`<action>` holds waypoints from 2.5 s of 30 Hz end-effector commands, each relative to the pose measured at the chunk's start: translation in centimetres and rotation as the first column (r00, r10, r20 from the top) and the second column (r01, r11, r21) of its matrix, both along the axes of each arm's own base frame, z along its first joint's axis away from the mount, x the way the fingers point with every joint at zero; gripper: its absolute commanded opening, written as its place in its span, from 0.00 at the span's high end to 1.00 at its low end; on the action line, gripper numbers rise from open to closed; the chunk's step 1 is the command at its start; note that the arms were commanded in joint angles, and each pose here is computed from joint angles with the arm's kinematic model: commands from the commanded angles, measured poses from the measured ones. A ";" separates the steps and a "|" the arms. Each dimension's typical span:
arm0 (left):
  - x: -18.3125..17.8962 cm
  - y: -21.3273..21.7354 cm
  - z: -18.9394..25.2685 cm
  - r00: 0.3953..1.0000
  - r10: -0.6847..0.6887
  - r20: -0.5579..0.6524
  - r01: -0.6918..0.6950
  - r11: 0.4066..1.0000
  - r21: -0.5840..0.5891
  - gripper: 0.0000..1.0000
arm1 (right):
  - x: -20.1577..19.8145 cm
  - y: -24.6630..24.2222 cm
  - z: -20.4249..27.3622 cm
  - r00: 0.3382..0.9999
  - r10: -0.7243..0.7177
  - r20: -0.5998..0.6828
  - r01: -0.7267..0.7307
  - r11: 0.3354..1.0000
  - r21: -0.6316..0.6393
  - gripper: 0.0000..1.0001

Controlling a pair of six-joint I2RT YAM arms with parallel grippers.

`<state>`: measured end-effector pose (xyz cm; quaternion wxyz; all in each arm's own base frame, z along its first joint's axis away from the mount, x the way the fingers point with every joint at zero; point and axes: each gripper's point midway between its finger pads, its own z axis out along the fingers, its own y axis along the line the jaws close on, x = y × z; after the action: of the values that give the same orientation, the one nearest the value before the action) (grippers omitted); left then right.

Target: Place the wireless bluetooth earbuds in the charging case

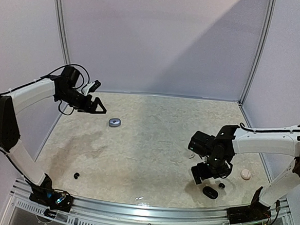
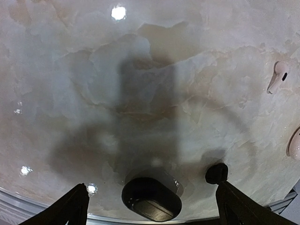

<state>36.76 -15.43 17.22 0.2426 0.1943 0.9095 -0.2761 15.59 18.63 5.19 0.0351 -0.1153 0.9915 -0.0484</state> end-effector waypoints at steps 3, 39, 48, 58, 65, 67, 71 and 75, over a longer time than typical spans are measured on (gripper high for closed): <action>-2.0 -0.9 0.0 0.997 -0.078 0.025 0.078 0.997 0.001 0.05 | -1.6 1.4 -1.9 0.998 0.060 -0.032 -0.058 0.997 0.051 0.04; -5.3 -3.5 2.6 0.962 -0.270 0.035 0.272 0.948 -0.163 0.11 | 2.2 15.1 5.8 0.961 0.246 0.129 -0.278 0.834 0.478 0.72; -19.7 -2.2 10.3 0.332 -0.837 0.436 0.904 0.414 0.106 0.07 | 2.3 25.1 16.2 0.758 0.530 0.381 -0.624 0.420 0.658 0.74; -23.8 -5.6 11.7 -0.146 -0.787 0.600 0.817 0.246 0.522 0.05 | 2.2 28.1 20.9 0.622 0.589 0.515 -0.736 0.216 0.642 0.77; -22.6 -8.8 11.6 -0.286 -0.735 0.615 0.681 0.295 0.670 0.12 | 2.9 29.6 22.1 0.604 0.571 0.556 -0.753 0.183 0.632 0.80; -22.7 -9.3 11.6 -0.288 -0.737 0.611 0.704 0.269 0.657 0.13 | 2.9 29.9 22.2 0.602 0.568 0.561 -0.754 0.174 0.634 0.80; -22.2 -10.5 11.4 -0.305 -0.723 0.620 0.708 0.263 0.655 0.14 | 2.5 30.7 22.3 0.594 0.571 0.567 -0.755 0.153 0.637 0.81; -21.2 -11.9 11.5 -0.319 -0.709 0.630 0.696 0.275 0.663 0.13 | 1.7 31.2 22.7 0.580 0.575 0.577 -0.760 0.127 0.637 0.81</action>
<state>14.81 -25.70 28.06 0.4504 0.8165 0.2986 -0.2035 18.43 48.66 26.67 0.1921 -0.4935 0.7300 0.4320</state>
